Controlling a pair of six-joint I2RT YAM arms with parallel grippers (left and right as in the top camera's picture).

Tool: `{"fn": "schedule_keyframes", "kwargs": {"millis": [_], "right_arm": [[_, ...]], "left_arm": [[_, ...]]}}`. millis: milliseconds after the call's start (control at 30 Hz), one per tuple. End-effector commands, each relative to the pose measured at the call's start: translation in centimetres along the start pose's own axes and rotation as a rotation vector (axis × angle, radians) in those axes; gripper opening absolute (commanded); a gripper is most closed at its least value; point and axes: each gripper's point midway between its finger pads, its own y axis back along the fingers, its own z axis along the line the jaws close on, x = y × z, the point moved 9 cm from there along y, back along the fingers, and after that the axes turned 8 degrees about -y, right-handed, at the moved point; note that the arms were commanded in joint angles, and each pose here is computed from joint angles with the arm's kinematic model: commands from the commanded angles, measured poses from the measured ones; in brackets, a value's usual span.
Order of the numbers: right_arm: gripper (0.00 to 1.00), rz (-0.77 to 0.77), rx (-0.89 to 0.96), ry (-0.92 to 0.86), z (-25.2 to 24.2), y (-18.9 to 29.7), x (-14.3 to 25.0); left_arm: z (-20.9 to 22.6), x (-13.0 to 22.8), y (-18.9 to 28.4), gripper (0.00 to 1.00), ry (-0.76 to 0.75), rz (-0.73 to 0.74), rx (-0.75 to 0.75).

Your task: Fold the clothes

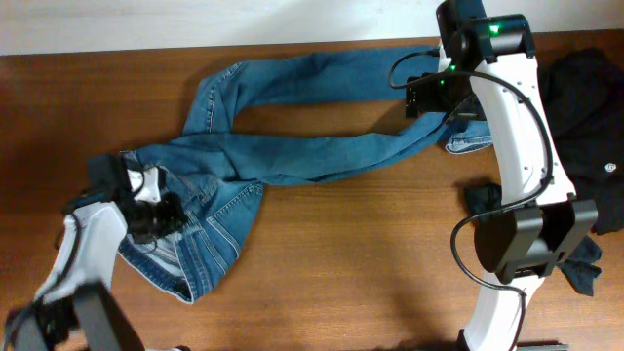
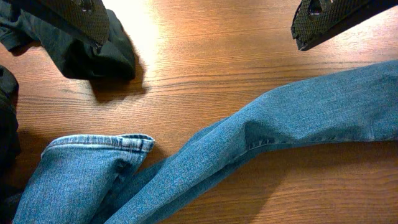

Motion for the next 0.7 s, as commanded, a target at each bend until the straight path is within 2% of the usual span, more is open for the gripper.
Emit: {"fn": "schedule_keyframes", "kwargs": {"millis": [0,67,100,133,300,467,667], "right_arm": [[0.98,-0.031,-0.018,0.002,0.1,1.3,0.2],[0.98,-0.031,-0.018,0.002,0.1,1.3,0.2],[0.98,-0.034,-0.019,0.002,0.1,1.3,0.1],[0.98,-0.034,-0.019,0.002,0.1,1.3,0.1],[0.99,-0.038,-0.02,0.0,0.1,1.3,0.1],[0.99,-0.039,-0.017,0.0,0.1,1.3,0.0],[0.99,-0.029,-0.016,-0.005,-0.2,1.1,0.1]], "left_arm": [[-3.5,-3.5,9.5,0.01,-0.131,-0.282,0.024],[-5.2,-4.4,14.4,0.01,-0.181,-0.405,0.008],[-6.9,-4.9,19.5,0.01,-0.254,-0.54,-0.023],[-7.6,-4.9,21.7,0.01,-0.276,-0.6,-0.045],[-10.6,-3.8,33.9,0.0,-0.35,-0.906,-0.275],[-11.0,-2.9,37.8,0.0,-0.329,-1.01,-0.418],[-10.7,-3.5,37.9,0.0,-0.332,-1.006,-0.468]]}}
